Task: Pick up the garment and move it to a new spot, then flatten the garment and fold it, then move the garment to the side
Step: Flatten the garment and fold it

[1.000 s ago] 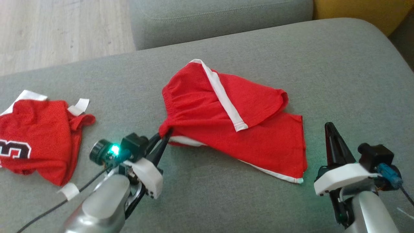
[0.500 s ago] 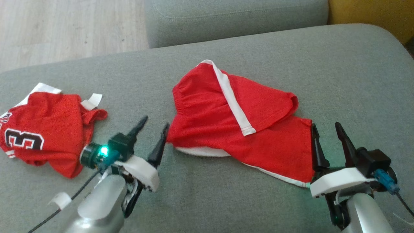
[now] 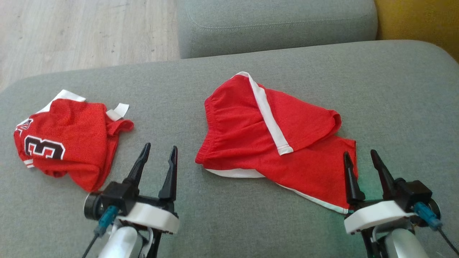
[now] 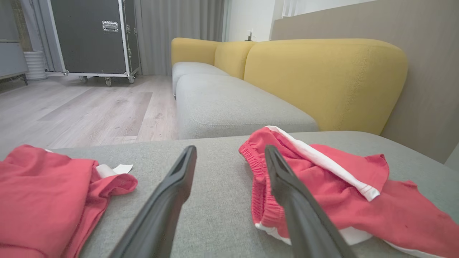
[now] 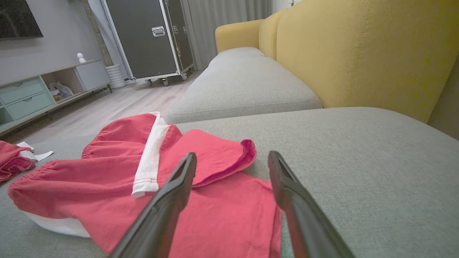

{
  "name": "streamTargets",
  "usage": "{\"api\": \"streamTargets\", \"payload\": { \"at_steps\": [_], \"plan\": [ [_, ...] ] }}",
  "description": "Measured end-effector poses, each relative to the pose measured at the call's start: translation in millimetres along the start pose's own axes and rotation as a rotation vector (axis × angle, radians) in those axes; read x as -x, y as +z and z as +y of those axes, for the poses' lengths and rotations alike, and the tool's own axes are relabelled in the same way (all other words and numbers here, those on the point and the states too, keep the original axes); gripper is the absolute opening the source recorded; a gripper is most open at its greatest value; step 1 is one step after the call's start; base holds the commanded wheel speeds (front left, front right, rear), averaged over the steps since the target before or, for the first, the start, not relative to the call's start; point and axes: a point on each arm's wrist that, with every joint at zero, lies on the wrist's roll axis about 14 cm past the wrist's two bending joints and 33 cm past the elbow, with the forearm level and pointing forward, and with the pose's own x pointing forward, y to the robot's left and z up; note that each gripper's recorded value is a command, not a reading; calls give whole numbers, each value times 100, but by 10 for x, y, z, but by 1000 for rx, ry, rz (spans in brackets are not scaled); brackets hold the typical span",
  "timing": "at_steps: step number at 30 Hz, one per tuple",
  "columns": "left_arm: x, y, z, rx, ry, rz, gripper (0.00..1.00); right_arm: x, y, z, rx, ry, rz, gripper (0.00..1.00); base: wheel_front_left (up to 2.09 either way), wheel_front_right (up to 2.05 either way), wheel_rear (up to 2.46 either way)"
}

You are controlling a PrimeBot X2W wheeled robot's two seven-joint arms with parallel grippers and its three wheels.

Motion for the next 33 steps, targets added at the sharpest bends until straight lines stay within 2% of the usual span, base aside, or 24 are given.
{"api": "streamTargets", "payload": {
  "at_steps": [8,16,25,33],
  "plan": [
    [-16,-96,-48,-13,-40,24,100,42,-96,-75,29,-19,32,100,0,0,0],
    [-89,-264,-250,-14,-109,73,100,246,-462,-186,30,-57,177,100,0,0,0],
    [-152,-289,-324,-18,-139,81,100,505,-945,-40,32,-9,410,100,0,0,0],
    [-200,-249,-316,-27,-141,70,100,514,-1017,-7,50,20,452,100,0,0,0]
  ]
}}
